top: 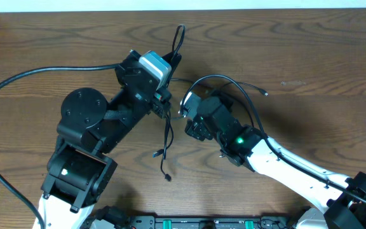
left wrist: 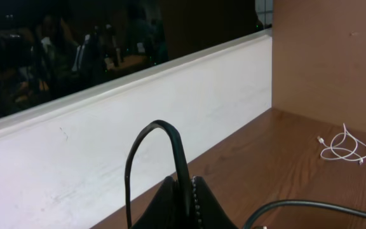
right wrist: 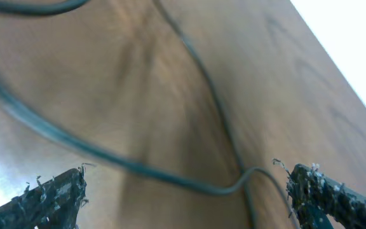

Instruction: Untangle cables

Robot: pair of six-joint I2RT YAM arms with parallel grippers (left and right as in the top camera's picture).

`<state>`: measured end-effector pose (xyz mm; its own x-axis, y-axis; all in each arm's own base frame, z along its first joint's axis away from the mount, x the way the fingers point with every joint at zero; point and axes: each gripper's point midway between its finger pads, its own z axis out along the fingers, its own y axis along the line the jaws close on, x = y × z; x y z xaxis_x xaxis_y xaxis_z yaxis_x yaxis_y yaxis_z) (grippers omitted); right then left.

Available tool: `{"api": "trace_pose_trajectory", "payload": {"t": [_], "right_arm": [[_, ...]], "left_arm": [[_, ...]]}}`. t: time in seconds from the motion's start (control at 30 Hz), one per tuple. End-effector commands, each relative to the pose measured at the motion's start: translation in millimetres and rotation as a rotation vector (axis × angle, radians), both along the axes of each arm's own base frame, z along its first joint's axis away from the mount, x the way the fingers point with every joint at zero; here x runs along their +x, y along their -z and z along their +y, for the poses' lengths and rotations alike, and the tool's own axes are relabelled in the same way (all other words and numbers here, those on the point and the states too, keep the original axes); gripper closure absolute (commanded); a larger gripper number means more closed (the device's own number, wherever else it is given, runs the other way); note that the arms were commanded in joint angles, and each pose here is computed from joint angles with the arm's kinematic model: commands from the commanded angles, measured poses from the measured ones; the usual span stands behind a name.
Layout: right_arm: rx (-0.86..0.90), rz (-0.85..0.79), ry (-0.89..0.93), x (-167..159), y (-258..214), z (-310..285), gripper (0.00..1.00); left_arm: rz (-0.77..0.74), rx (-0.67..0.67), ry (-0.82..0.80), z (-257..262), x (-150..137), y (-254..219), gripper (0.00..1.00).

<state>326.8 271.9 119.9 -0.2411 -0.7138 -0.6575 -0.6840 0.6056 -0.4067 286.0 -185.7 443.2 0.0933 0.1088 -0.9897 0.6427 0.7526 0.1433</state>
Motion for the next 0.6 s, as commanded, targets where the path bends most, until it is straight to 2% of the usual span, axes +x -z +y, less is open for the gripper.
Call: {"api": "trace_pose_trajectory", "payload": {"t": [0.0,0.27,0.43,0.57], "right_arm": [[-0.005,-0.047,0.055,5,-10,-4,0.01],[0.030,0.024,-0.032,-6,2,11,0.01],[0.023,0.039,-0.015,5,20,11,0.01],[0.031,0.030,-0.011,14,34,17,0.12]], "left_arm": [[-0.033,-0.009,0.010,1,-5,-12,0.93],[-0.033,-0.010,0.010,1,-5,-13,0.93],[-0.034,-0.010,0.010,1,-6,-13,0.93],[-0.034,-0.010,0.011,1,-6,-13,0.93]]}}
